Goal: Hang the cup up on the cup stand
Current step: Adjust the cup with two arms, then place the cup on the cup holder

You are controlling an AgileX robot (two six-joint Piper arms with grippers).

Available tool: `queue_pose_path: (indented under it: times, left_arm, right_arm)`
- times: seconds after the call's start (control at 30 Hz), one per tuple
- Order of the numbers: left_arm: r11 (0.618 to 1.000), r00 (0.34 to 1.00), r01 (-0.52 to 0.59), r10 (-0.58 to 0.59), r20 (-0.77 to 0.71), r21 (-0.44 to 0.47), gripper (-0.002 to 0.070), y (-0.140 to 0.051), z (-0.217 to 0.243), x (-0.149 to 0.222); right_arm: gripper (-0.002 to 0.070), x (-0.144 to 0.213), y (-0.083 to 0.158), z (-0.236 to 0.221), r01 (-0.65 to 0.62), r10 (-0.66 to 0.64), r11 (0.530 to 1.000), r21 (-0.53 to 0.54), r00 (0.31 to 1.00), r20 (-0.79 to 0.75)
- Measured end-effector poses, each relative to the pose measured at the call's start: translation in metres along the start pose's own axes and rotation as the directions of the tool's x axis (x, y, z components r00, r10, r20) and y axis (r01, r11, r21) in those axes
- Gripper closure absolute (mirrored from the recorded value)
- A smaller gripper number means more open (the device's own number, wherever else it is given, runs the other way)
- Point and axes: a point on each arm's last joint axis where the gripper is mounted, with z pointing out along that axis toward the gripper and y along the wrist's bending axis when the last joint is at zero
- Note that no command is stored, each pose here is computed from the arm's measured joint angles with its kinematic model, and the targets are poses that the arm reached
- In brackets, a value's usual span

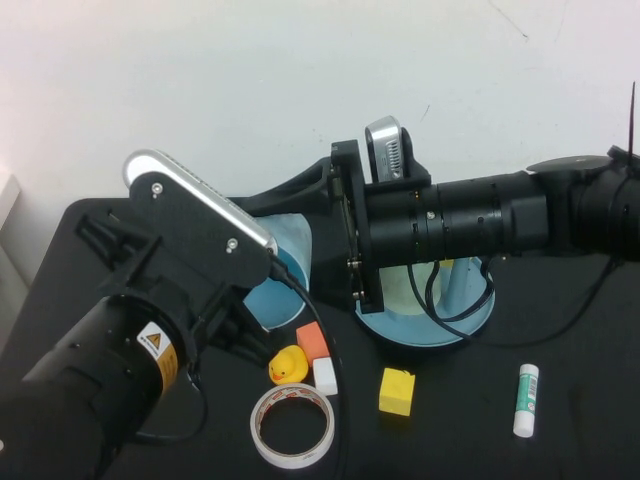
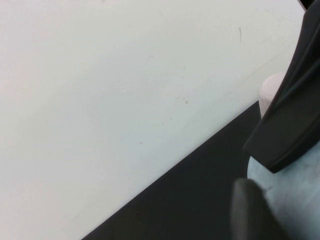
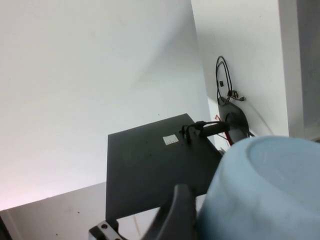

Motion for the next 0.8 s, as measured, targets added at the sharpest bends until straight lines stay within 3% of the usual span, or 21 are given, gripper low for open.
queue_pose_path:
  times: [0.1, 0.2, 0.37, 0.57, 0.67, 0.8]
  left_arm:
    - [1.000, 1.000, 0.003, -0.003, 0.000, 0.000, 0.0389, 0.000, 0.000, 0.000]
    - [0.999, 0.999, 0.044, -0.044, 0.001, 0.004, 0.0343, 0.003, -0.005, -0.002]
    - [0.986, 0.988, 0.144, -0.148, 0.040, 0.086, 0.0328, 0.009, -0.022, -0.010]
    - [0.938, 0.952, 0.248, -0.282, 0.116, 0.242, 0.0330, 0.016, -0.051, -0.024]
    - [0.911, 0.927, 0.297, -0.346, 0.141, 0.284, 0.0379, 0.021, -0.065, -0.028]
    - [0.891, 0.896, 0.339, -0.404, 0.185, 0.303, 0.0569, 0.034, -0.084, -0.031]
  right_arm:
    - [0.0076, 0.000, 0.000, 0.000, 0.002, -0.002, 1.000, 0.001, 1.000, 0.002]
    - [0.0077, -0.001, 0.000, -0.001, 0.007, -0.007, 1.000, 0.000, 1.000, 0.006]
    - [0.0078, -0.014, 0.000, -0.018, 0.046, -0.046, 0.999, -0.004, 0.998, 0.053]
    - [0.0078, -0.028, 0.014, -0.042, 0.237, -0.233, 0.971, -0.040, 0.969, 0.076]
    - [0.0078, -0.034, 0.022, -0.056, 0.359, -0.353, 0.931, -0.063, 0.932, 0.084]
    - [0.0078, -0.044, 0.029, -0.078, 0.540, -0.530, 0.840, -0.047, 0.837, 0.136]
